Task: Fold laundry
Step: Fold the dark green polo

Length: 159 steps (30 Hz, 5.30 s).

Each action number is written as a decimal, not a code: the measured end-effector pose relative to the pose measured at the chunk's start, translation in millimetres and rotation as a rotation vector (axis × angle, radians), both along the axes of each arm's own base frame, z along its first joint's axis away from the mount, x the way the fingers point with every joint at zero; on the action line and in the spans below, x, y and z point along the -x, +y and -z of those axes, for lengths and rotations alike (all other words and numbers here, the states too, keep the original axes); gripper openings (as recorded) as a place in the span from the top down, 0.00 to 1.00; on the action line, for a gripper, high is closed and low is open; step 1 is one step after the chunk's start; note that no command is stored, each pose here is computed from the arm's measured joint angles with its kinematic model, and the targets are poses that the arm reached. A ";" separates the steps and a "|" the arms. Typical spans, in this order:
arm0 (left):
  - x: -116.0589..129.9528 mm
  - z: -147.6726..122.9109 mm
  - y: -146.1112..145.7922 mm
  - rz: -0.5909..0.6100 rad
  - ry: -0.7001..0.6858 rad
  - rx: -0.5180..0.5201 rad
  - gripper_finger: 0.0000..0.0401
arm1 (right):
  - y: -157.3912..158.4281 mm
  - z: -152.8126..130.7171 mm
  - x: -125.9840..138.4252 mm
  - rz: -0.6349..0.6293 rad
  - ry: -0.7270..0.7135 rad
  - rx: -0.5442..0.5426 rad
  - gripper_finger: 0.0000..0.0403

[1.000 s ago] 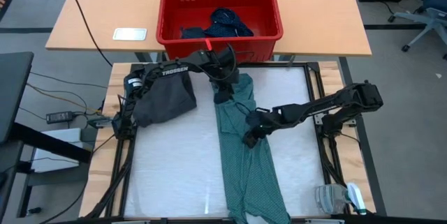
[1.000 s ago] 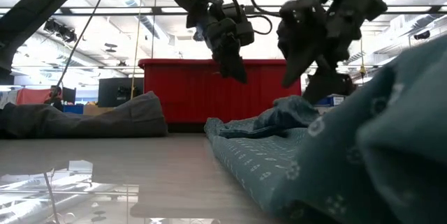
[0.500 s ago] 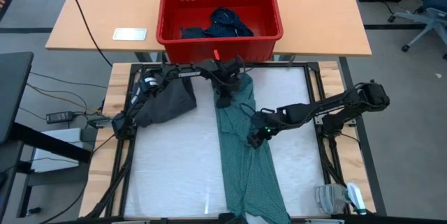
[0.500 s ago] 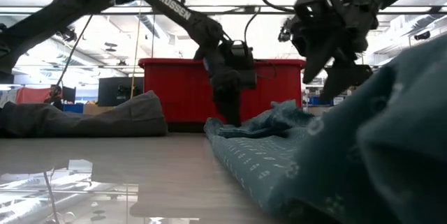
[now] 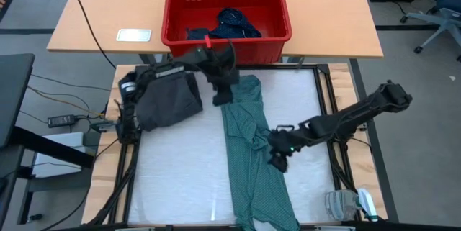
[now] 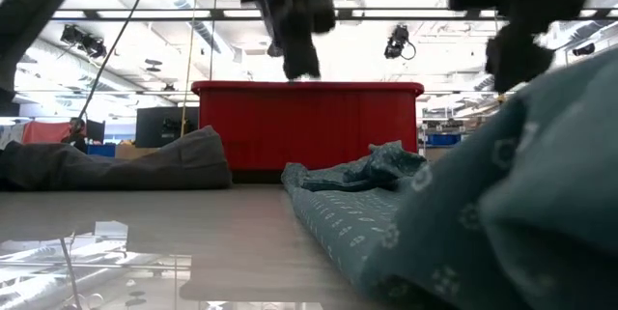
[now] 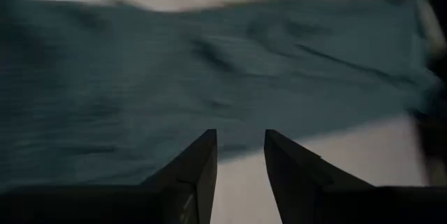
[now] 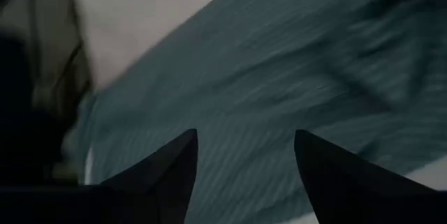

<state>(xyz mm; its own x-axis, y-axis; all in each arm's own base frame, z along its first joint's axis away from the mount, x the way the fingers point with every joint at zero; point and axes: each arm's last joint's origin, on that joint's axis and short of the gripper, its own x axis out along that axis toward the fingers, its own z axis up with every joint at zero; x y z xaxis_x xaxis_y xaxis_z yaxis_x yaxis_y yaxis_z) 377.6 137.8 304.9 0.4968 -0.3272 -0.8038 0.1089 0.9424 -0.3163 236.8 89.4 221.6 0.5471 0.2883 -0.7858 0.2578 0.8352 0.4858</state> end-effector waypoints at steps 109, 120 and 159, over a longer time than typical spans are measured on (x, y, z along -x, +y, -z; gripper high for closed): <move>-10.2 82.6 -84.4 -0.581 0.409 -0.285 0.76 | -175.4 54.6 -41.4 0.366 -0.056 -0.064 0.59; 11.6 28.2 -43.7 -0.524 0.309 -0.340 0.69 | -178.5 15.2 -22.0 0.593 -0.129 -0.031 0.52; -57.6 123.1 -209.7 -0.512 -0.214 0.095 0.71 | 19.3 15.6 54.8 -0.045 -0.122 -0.103 0.61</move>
<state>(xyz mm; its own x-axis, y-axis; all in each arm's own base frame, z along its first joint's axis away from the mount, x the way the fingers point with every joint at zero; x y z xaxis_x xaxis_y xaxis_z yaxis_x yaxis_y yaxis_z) 435.2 -71.9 181.8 0.7602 -0.0677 -0.6462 -0.2833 0.8604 -0.4235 182.0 108.7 206.0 0.6213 0.3900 -0.6796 0.1556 0.7886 0.5948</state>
